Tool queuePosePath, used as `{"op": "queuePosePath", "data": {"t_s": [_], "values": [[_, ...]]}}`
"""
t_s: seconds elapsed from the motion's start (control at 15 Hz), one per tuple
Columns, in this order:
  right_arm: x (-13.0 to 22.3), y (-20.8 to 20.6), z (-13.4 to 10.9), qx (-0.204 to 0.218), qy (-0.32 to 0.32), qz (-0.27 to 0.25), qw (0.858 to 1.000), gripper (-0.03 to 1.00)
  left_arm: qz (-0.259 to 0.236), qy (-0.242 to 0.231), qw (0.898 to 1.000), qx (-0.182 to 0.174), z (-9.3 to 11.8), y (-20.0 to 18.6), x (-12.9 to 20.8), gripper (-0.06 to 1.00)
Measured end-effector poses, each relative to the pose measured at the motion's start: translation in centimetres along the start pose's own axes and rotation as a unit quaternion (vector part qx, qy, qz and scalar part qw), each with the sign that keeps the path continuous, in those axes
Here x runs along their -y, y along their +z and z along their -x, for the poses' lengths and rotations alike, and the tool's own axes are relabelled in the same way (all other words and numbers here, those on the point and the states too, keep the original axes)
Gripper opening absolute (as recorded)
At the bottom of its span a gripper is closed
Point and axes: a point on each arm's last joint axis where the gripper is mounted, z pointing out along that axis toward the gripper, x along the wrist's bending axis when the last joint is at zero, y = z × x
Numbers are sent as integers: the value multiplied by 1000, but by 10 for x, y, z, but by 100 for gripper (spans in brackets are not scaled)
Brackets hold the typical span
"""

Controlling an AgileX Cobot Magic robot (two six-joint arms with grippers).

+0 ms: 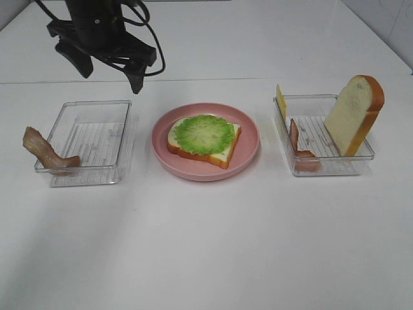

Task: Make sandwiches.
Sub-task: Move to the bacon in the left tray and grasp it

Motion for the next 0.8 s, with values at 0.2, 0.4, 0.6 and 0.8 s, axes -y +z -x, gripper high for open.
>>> {"op": "queuePosePath", "data": {"t_s": [0.2,0.4,0.6,0.8], "values": [[0,0,0,0,0,0,1000,81,-3,-81,997,5,-45,1,1,87],[0,0,0,0,0,0,1000,81,4,-116,993,21,-63,-14,6,87],[0,0,0,0,0,0,1000,81,-14,-144,989,18,-84,-37,37,87],[0,0,0,0,0,0,1000,81,-44,-146,988,10,-87,-37,60,87]]}}
